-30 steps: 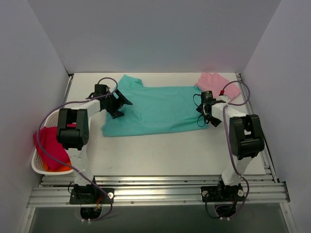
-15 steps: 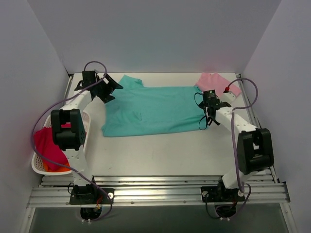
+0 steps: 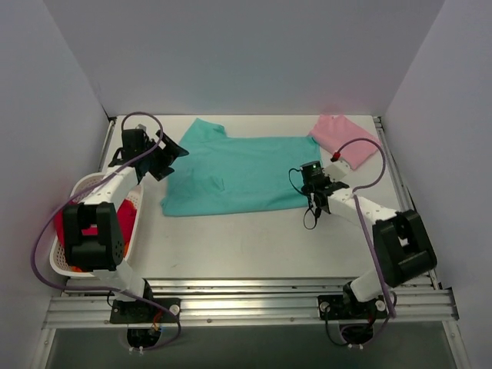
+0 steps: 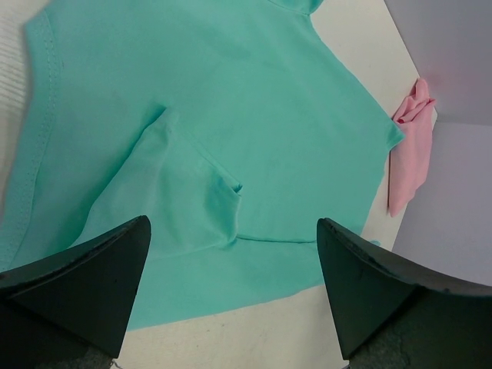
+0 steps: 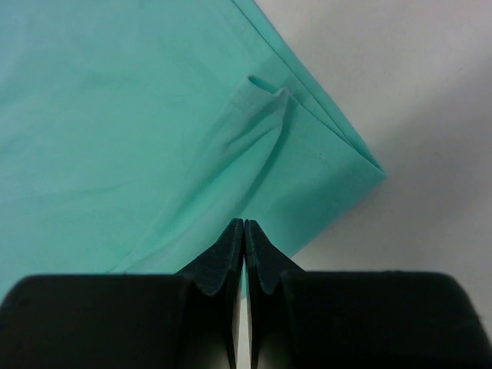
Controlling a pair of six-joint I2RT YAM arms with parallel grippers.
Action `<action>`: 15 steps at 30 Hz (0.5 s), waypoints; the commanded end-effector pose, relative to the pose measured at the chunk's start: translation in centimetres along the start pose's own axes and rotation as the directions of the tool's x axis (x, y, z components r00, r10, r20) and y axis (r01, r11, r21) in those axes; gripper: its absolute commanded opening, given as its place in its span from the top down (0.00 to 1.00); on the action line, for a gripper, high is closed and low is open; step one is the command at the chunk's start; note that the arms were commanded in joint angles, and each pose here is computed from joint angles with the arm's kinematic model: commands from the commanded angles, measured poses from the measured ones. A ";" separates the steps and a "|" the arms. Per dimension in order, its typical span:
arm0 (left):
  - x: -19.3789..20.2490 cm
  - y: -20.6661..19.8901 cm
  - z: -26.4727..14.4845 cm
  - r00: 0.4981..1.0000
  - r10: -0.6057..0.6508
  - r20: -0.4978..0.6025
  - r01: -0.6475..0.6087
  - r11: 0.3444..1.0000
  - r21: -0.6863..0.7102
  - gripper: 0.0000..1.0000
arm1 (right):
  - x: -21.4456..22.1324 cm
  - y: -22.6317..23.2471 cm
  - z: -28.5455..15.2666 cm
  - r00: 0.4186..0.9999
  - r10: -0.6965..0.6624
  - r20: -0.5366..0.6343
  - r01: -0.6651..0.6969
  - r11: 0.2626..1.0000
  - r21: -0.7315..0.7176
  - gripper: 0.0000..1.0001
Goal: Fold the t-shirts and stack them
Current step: Fold the tshirt
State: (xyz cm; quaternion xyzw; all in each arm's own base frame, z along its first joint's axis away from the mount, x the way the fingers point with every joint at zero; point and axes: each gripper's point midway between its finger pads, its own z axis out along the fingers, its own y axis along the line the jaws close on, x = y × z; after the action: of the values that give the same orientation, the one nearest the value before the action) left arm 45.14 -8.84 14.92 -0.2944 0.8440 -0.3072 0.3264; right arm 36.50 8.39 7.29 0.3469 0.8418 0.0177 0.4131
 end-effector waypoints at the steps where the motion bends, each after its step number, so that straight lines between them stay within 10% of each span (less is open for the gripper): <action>1: -1.3 -1.3 -0.1 0.998 0.022 0.053 -0.025 0.998 0.050 0.02 | 0.9 1.3 1.8 1.000 0.007 -0.002 -0.007 1.000 -0.002 1.00; 15: -0.5 0.0 2.2 1.000 0.027 0.013 -0.027 0.998 0.055 0.00 | -1.7 -2.3 7.1 1.000 0.001 0.031 -0.007 0.982 0.189 1.00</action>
State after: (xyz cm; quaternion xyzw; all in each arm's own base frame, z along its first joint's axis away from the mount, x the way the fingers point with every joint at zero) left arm 46.10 -8.95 12.68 -0.2941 0.8456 -0.3088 0.3212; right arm 40.50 6.39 2.00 0.3707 0.8479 -0.0375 0.3771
